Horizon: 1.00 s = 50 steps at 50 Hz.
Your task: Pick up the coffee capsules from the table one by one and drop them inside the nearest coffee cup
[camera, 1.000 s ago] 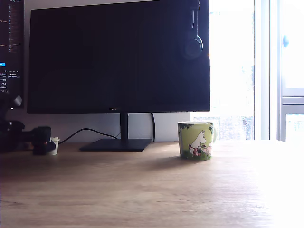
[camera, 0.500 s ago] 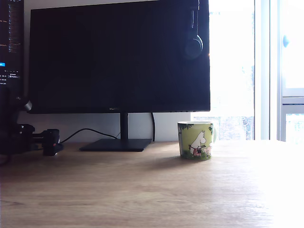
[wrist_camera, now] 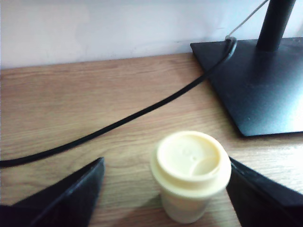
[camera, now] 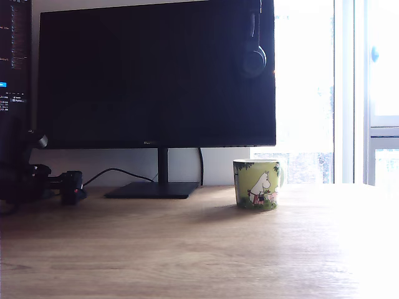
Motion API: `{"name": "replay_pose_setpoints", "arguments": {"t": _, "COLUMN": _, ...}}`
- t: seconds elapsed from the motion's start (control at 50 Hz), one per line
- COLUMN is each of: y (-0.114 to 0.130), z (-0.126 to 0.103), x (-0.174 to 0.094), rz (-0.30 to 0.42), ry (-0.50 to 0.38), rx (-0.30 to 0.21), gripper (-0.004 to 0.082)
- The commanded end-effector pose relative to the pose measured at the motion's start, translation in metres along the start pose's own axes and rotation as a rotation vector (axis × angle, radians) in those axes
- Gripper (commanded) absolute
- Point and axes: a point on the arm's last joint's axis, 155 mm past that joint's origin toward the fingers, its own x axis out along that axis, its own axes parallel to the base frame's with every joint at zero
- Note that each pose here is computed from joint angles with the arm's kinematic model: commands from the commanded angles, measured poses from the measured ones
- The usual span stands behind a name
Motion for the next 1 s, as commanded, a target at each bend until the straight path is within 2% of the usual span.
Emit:
{"name": "replay_pose_setpoints", "arguments": {"t": 0.0, "y": -0.0033, "z": -0.0211, "x": 0.0024, "rz": -0.007, "ry": 0.040, "rx": -0.005, "gripper": 0.0707}}
{"name": "replay_pose_setpoints", "arguments": {"t": 0.26, "y": -0.0033, "z": -0.0212, "x": 0.0024, "rz": -0.007, "ry": 0.040, "rx": -0.002, "gripper": 0.0706}}
{"name": "replay_pose_setpoints", "arguments": {"t": 0.32, "y": -0.0033, "z": -0.0213, "x": 0.0024, "rz": -0.007, "ry": 0.041, "rx": -0.002, "gripper": 0.0683}}
{"name": "replay_pose_setpoints", "arguments": {"t": 0.42, "y": -0.0033, "z": -0.0215, "x": 0.0024, "rz": -0.007, "ry": 0.041, "rx": -0.001, "gripper": 0.0598}}
{"name": "replay_pose_setpoints", "arguments": {"t": 0.46, "y": -0.0033, "z": -0.0221, "x": 0.0023, "rz": -0.007, "ry": 0.044, "rx": -0.002, "gripper": 0.0539}}
{"name": "replay_pose_setpoints", "arguments": {"t": 0.62, "y": -0.0035, "z": -0.0265, "x": 0.0021, "rz": -0.008, "ry": 0.061, "rx": -0.005, "gripper": 0.0194}}
{"name": "replay_pose_setpoints", "arguments": {"t": 0.68, "y": -0.0034, "z": -0.0271, "x": 0.0021, "rz": -0.007, "ry": 0.064, "rx": -0.006, "gripper": 0.0110}}
{"name": "replay_pose_setpoints", "arguments": {"t": 0.98, "y": -0.0035, "z": -0.0274, "x": 0.0020, "rz": -0.008, "ry": 0.065, "rx": -0.007, "gripper": 0.0092}}
